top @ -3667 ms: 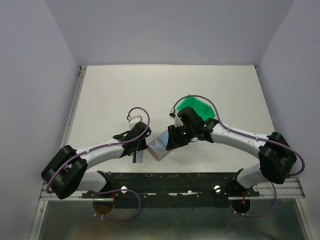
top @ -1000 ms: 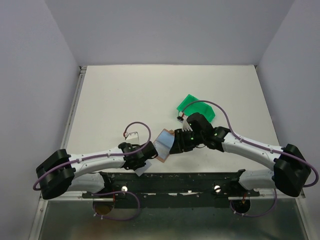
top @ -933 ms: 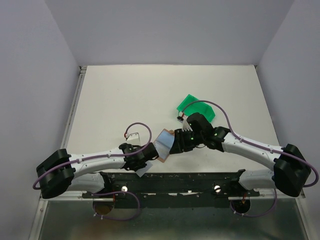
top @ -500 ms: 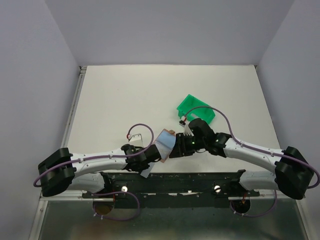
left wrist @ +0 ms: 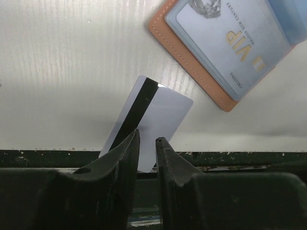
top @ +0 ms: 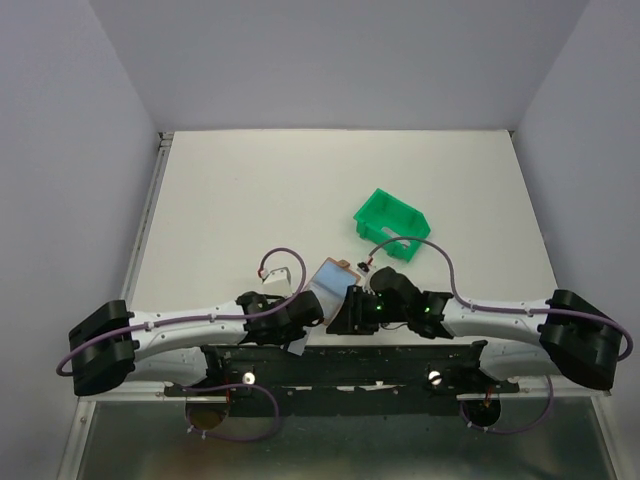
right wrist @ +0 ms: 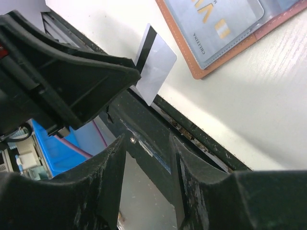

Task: Put the credit cards into the card holder
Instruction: Pick up the credit card at the corner of the board.

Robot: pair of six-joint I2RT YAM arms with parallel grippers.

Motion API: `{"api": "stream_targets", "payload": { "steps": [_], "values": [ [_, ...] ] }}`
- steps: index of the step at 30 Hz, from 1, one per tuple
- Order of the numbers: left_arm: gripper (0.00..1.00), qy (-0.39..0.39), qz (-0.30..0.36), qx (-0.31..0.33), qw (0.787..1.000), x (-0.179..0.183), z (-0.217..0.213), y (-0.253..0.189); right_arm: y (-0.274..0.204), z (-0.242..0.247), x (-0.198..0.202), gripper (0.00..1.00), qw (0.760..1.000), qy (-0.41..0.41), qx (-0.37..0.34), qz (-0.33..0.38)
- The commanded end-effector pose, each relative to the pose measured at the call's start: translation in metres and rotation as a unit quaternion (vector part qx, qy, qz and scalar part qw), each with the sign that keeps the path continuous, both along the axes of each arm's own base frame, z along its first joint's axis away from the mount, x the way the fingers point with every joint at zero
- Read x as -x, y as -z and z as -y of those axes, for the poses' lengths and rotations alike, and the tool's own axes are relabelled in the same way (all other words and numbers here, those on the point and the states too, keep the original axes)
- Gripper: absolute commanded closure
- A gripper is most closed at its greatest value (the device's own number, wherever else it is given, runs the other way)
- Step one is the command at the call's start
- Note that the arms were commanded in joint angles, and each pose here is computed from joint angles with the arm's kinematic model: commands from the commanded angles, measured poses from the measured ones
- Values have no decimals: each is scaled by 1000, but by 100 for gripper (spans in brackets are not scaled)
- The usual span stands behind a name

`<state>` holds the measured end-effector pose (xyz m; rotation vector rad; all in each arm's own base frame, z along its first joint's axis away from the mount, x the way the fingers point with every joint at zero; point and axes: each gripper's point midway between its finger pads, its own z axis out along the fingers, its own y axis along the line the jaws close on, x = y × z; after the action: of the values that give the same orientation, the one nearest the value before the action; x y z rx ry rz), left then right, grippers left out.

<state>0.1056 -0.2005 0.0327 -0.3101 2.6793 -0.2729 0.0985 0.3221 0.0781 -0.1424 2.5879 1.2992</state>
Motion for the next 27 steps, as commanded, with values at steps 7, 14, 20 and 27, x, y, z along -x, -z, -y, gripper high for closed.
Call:
{"api": "stream_targets", "payload": {
  "steps": [7, 14, 20, 27],
  "values": [
    [66, 4, 33, 15, 999, -4, -9, -19, 16, -35, 9, 48, 998, 66, -7, -21],
    [66, 2, 14, -12, 1000, 4, -26, 4, 47, -65, 10, 48, 994, 105, 1, -39],
    [73, -1, 5, -36, 999, 9, -41, 20, 59, -90, 12, 48, 991, 122, -20, -43],
    [86, 7, -1, -23, 1000, 12, -37, 29, 71, -79, 6, 48, 986, 160, -10, -40]
  ]
}}
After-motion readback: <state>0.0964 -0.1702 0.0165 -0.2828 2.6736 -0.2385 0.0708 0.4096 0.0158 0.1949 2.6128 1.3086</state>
